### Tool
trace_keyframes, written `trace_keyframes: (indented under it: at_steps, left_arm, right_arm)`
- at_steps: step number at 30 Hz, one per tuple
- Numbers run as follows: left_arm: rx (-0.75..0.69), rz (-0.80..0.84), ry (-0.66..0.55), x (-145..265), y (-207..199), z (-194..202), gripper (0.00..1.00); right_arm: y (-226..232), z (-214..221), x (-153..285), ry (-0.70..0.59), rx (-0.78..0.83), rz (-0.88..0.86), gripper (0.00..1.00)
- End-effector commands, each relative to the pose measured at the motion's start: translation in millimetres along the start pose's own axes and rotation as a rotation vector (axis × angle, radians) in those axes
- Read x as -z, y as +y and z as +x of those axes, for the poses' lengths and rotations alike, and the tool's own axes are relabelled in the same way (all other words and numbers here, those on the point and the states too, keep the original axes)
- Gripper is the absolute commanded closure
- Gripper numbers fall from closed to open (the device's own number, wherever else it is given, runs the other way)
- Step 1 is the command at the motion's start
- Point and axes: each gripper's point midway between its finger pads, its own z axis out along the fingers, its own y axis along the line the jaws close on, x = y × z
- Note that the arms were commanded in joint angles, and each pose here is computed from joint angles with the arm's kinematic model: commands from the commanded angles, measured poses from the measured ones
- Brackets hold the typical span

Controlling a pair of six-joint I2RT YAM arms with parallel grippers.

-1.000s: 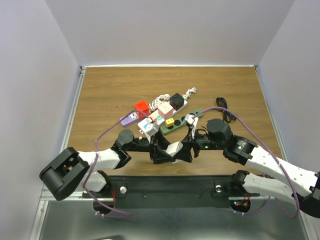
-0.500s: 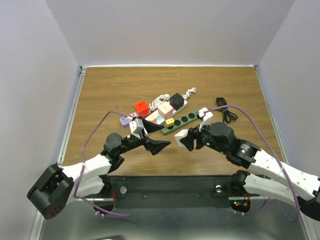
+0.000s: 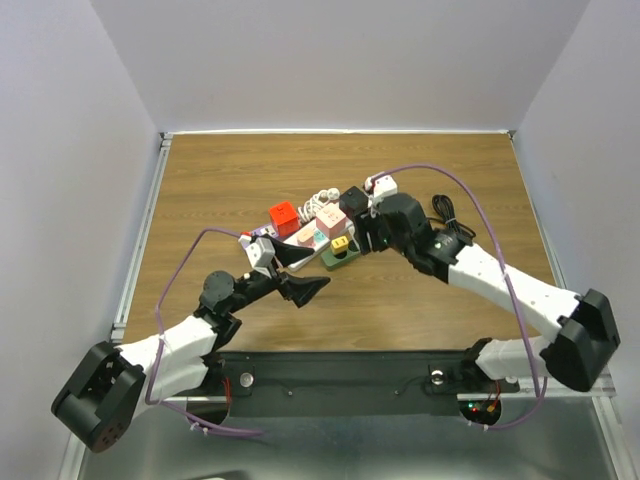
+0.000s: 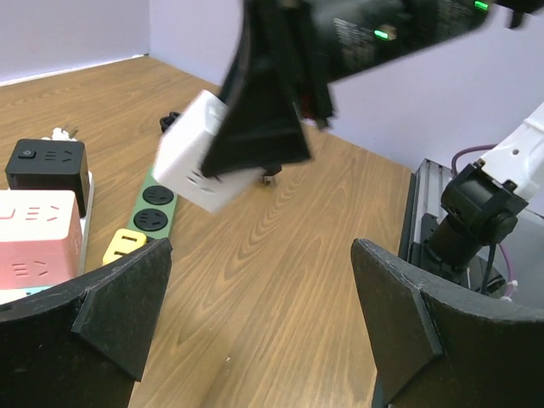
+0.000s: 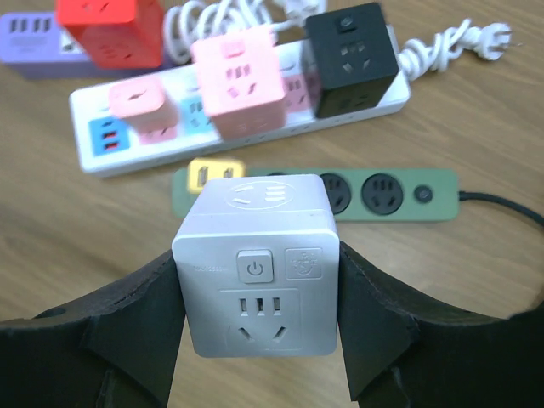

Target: Insert the plug

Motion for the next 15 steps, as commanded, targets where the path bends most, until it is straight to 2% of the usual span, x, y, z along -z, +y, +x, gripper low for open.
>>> trace_keyframes:
  at_steps: [1, 9, 15]
  left_arm:
    - [-0.027, 0.064, -0.068, 3, -13, -18, 0.02]
    - [-0.022, 0.091, -0.074, 7, -17, -18, 0.02]
    - [-0.022, 0.105, -0.07, 6, -19, -17, 0.02]
  right_arm:
    - [-30, -28, -21, -0.002, -0.003, 0.014, 1.0]
    - [-55, -6, -54, 0.163, -0.06, -0.11, 0.99]
    - [-59, -18, -58, 0.191, -0.078, -0.173, 0.99]
